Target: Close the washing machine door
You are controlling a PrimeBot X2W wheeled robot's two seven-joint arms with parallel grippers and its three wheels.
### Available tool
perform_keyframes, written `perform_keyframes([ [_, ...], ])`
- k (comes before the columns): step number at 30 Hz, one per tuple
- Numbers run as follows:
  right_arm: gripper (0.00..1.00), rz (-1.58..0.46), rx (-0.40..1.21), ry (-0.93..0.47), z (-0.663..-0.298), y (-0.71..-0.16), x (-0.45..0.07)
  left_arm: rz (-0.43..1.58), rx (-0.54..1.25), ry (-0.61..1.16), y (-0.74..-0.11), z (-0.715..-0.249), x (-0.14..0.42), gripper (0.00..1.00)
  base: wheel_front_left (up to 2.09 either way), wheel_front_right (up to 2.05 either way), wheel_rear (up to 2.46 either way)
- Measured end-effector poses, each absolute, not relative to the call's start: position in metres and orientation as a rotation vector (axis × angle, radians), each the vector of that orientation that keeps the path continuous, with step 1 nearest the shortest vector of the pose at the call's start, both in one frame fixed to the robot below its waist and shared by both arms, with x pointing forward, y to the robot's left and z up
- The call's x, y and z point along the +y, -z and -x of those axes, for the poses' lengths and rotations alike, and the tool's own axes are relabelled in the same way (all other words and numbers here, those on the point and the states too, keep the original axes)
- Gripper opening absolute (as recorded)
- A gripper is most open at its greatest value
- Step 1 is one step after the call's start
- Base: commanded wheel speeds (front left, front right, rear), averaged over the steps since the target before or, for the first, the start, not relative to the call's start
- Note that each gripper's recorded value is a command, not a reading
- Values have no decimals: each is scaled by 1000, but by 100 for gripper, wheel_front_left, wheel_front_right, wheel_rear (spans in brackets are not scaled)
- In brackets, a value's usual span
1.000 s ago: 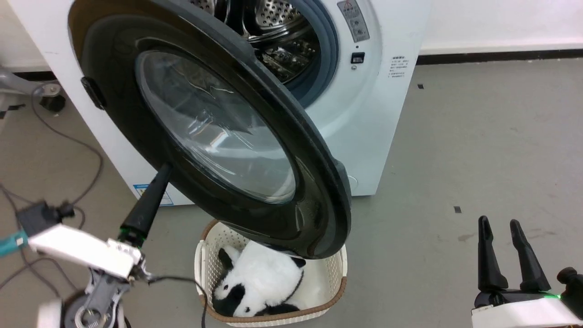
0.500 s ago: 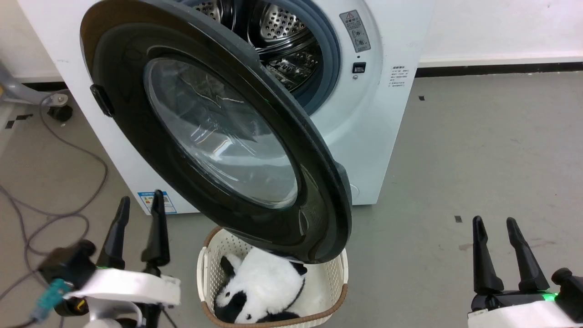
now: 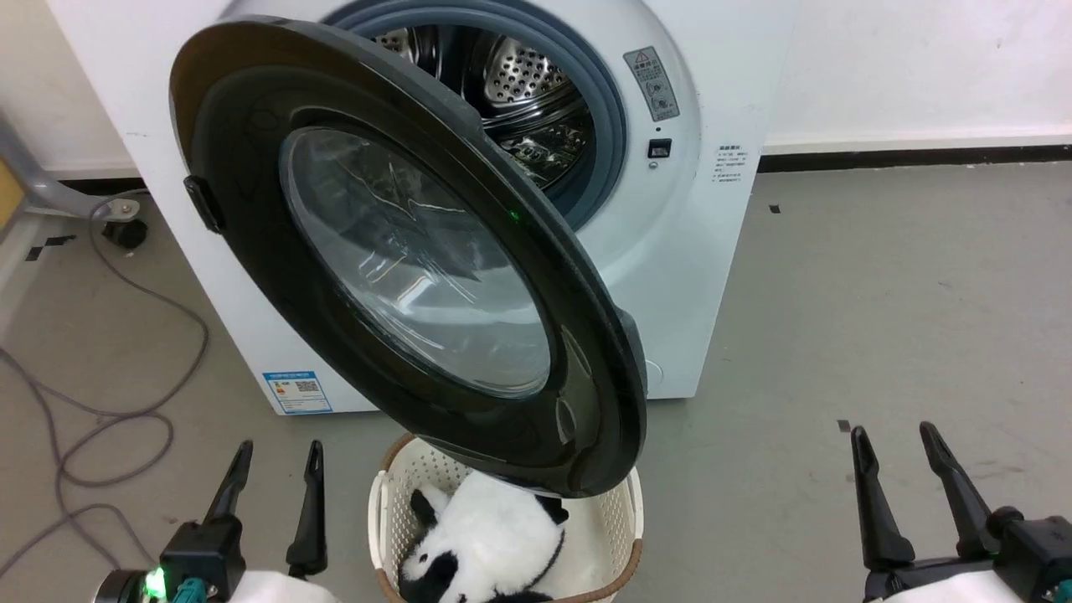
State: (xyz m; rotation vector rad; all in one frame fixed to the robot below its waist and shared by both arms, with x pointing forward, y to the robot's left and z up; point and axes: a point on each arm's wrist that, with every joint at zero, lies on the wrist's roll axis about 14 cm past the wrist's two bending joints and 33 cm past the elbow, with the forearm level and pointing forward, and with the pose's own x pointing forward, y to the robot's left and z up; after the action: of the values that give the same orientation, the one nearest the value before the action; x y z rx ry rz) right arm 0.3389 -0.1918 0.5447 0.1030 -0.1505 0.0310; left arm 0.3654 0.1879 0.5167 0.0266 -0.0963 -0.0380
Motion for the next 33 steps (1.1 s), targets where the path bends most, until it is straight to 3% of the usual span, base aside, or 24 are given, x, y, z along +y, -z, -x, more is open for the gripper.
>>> perform_keyframes([
  [2, 100, -94, -134, -33, -338, -542, -191, -27, -80, 30, -512, -363, 191, 100, 0, 0, 0],
  [3, 75, -94, -128, -34, -338, -541, -191, -26, -75, 29, -510, -362, 192, 100, 0, 0, 0],
  [4, 7, -94, -123, -35, -338, -540, -191, -20, -73, 30, -510, -362, 193, 100, 0, 0, 0],
  [5, 0, -94, -118, -36, -339, -539, -190, -19, -69, 28, -508, -361, 194, 100, 0, 0, 0],
  [19, 0, -132, -94, -12, -349, -532, -199, 22, -63, 12, -507, -358, 198, 100, 0, 0, 0],
  [26, 0, -123, -349, -43, -385, -618, -194, 38, -79, 7, -511, -362, 197, 100, 0, 0, 0],
  [33, 0, -118, -596, -211, -392, -709, -143, 51, -87, -11, -513, -362, 200, 100, 0, 0, 0],
])
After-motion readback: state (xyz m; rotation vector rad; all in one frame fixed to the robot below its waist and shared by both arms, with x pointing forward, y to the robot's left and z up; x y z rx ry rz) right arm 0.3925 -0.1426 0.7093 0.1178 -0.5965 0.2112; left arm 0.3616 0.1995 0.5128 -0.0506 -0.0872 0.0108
